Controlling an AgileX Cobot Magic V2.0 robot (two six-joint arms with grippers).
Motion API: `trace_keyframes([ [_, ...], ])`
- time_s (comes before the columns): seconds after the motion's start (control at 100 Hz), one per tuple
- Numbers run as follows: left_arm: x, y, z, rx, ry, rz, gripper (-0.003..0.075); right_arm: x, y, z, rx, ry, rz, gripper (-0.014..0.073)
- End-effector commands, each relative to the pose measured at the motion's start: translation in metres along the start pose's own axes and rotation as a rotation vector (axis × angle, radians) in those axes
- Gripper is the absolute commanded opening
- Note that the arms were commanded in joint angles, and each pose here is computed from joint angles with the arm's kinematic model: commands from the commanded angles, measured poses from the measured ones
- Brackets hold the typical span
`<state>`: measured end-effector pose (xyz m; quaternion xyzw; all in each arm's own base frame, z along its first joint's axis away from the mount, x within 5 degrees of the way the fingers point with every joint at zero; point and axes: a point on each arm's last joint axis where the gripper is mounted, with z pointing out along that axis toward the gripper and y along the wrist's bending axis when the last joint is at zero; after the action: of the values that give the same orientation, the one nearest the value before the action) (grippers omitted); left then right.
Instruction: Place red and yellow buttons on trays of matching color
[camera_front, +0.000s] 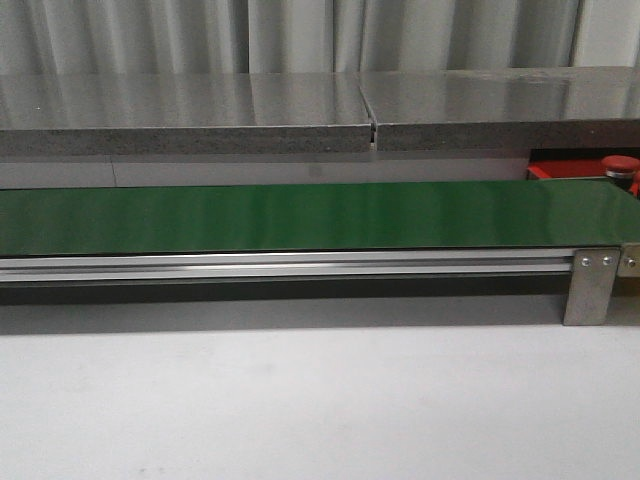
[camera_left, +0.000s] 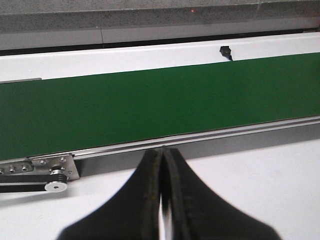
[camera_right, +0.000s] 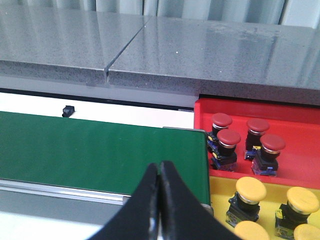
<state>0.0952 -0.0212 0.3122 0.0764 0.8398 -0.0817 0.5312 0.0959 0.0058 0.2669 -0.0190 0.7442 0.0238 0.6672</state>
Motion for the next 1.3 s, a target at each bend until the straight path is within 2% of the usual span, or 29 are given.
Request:
trace_keyframes([
  [0.0,-0.014,-0.001,-0.004,0.002,-0.092,-0.01,-0.0019,-0.009,-0.002,-0.008,0.02,-0.126,-0.001,-0.0066],
  [0.15,-0.014,-0.001,-0.004,0.002,-0.092,-0.01,-0.0019,0.009,-0.003,-0.014,0.035,-0.165,0.034,-0.0066],
  [0.62,-0.014,-0.001,-0.004,0.002,-0.092,-0.01,-0.0019,0.054,-0.006,-0.029,0.091,-0.254,0.024,-0.0066],
  [0.77,-0.014,-0.001,-0.004,0.002,-0.092,-0.01,-0.0019,0.056,-0.006,-0.037,0.095,-0.278,-0.007,-0.0066],
  [1.29,-0.014,-0.001,-0.004,0.002,-0.092,-0.01,-0.0019,0.057,-0.006,-0.036,0.101,-0.265,0.004,-0.0066],
])
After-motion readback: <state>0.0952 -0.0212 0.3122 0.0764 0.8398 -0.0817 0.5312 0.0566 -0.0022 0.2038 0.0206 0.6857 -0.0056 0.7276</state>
